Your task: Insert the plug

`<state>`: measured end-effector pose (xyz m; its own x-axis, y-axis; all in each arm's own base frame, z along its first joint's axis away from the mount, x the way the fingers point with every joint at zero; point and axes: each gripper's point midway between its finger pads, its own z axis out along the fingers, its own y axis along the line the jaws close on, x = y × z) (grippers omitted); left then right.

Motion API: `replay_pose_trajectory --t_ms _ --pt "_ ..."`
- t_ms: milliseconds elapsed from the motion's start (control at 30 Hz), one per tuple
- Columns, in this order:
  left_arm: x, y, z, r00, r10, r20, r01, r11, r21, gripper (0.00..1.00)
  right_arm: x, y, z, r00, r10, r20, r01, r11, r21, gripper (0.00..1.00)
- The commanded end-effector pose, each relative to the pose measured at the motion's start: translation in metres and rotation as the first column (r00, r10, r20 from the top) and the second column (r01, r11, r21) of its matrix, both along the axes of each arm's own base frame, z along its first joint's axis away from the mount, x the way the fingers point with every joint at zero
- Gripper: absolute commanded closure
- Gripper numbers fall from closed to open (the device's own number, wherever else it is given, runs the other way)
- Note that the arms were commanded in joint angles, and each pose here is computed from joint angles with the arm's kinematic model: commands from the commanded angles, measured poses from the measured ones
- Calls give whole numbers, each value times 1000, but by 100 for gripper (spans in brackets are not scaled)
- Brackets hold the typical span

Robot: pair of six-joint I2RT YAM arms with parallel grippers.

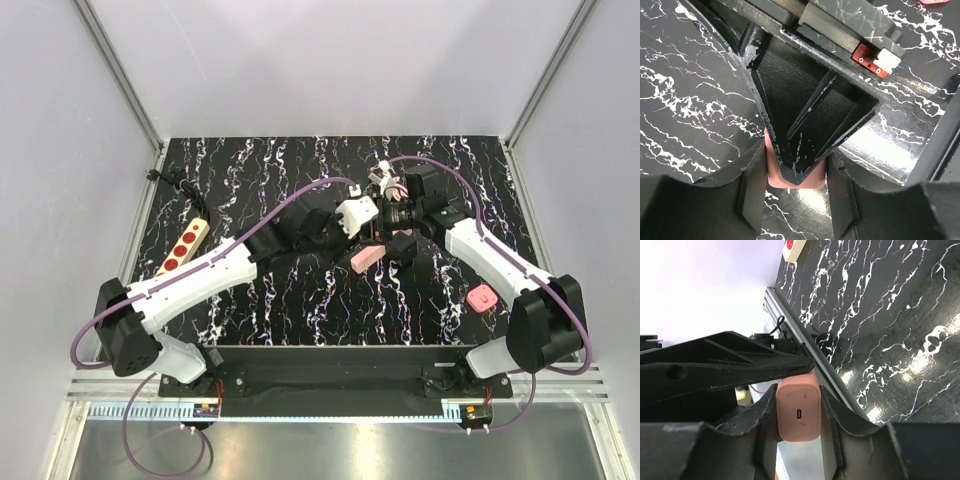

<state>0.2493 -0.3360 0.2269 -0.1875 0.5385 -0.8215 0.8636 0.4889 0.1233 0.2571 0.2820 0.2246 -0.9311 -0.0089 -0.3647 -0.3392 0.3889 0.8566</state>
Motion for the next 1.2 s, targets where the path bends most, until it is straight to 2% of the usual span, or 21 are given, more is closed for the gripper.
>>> replay_pose_trajectory --t_ms 0,67,100,233,400,500,667,700,833,933,967,1100,1167 --pt "18 -9 32 992 36 121 -28 998 -64 73 -19 3 5 996 90 -19 -89 995 42 100" --pt "19 -6 35 991 56 123 -47 996 -73 52 -17 2 0 997 70 -11 -70 997 25 100" --pt "21 -4 37 989 75 128 -66 995 -73 36 -15 -1 -5 999 46 -10 -46 999 10 100" --pt "18 -1 37 990 95 104 -85 992 -93 26 13 -28 -35 993 -115 -28 112 990 -83 100" --pt "18 10 28 986 159 50 -152 981 -122 26 32 -76 -78 935 -353 -34 334 908 -254 100" --pt "24 12 15 981 172 -85 -184 967 -177 28 28 -84 -87 911 -410 -40 384 880 -280 100" --pt "53 1 -18 944 212 -254 -256 954 -158 37 31 -113 -101 849 -527 31 499 782 -373 100" --pt "52 -6 -23 941 181 -285 -234 959 -162 38 28 -116 -104 845 -534 30 504 776 -378 100" --pt "60 -27 -53 922 150 -357 -200 974 -107 40 19 -115 -116 812 -582 -40 530 764 -368 100" --pt "62 -39 -76 900 132 -416 -179 981 -78 43 19 -106 -122 785 -610 -102 561 772 -300 100" --pt "65 -43 -85 890 133 -437 -180 981 -69 45 26 -105 -119 781 -619 -84 580 768 -271 100" --pt "66 -47 -108 828 138 -543 -193 980 -45 49 30 -110 -132 728 -681 -79 646 721 -252 100" --pt "69 -43 -122 794 170 -584 -224 974 -22 51 40 -109 -121 687 -724 -68 705 686 -180 100"
